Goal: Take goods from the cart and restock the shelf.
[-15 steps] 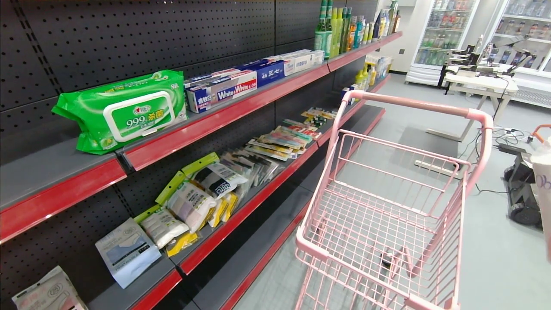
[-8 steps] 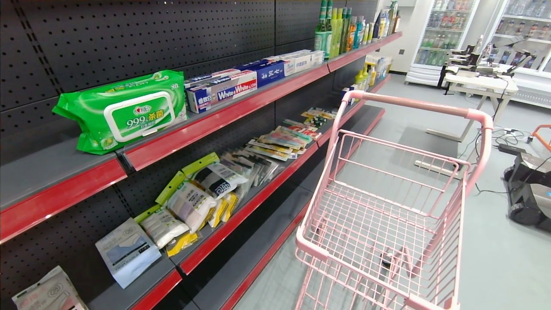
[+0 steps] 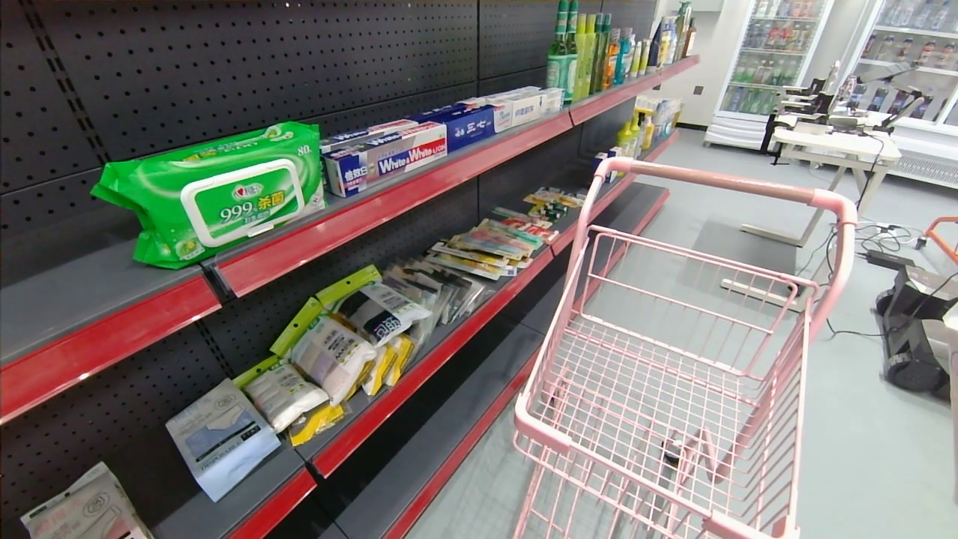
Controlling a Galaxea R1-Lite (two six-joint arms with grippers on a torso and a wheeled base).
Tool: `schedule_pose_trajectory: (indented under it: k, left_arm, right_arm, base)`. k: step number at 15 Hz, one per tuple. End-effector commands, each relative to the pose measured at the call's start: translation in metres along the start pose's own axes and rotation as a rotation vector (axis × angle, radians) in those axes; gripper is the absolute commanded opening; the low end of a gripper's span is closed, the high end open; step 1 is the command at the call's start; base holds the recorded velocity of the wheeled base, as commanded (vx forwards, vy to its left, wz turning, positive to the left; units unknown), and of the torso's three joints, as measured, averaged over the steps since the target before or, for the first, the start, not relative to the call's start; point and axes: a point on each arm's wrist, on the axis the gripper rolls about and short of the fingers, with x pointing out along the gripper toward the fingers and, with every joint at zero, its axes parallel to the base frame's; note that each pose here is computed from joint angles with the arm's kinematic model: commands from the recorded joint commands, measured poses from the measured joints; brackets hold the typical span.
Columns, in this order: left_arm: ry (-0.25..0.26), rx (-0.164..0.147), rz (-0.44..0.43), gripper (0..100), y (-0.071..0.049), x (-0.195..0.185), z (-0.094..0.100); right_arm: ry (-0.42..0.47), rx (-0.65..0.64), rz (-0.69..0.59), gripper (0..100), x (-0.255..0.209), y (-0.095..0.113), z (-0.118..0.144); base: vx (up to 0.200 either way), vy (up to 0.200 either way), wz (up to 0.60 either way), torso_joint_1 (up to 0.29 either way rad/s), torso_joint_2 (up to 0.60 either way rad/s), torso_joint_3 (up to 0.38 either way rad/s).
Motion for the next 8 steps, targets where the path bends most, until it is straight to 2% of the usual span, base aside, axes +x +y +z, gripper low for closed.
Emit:
schedule_pose_trajectory:
  k: [1,2,4,8]
  left_arm:
    - [-0.001,0.003,0.001,100,0.0,0.0,0.0001]
    - [0.001,0.003,0.0,100,0.0,0.0,-0.0001]
    - [-0.001,0.003,0.001,100,0.0,0.0,0.0001]
    - [-0.001,0.003,0.001,100,0.0,0.0,0.0001]
  right_arm:
    - [0.02,-0.001,0.003,0,0.005,0.0002,0.0005]
    - [0.03,-0.001,0.004,0,0.0074,0.0003,0.0009]
    - [0.032,-0.003,0.007,0,0.0083,0.0003,0.0013]
    - [0.036,-0.003,0.009,0,0.0098,0.0002,0.0022]
  base:
    - [0.0,0.0,0.0,0.0,0.0,0.0]
    - [0.0,0.0,0.0,0.0,0.0,0.0]
    - [0.0,0.0,0.0,0.127,-0.31,-0.176]
    - [0.0,0.0,0.0,0.213,-0.5,-0.281]
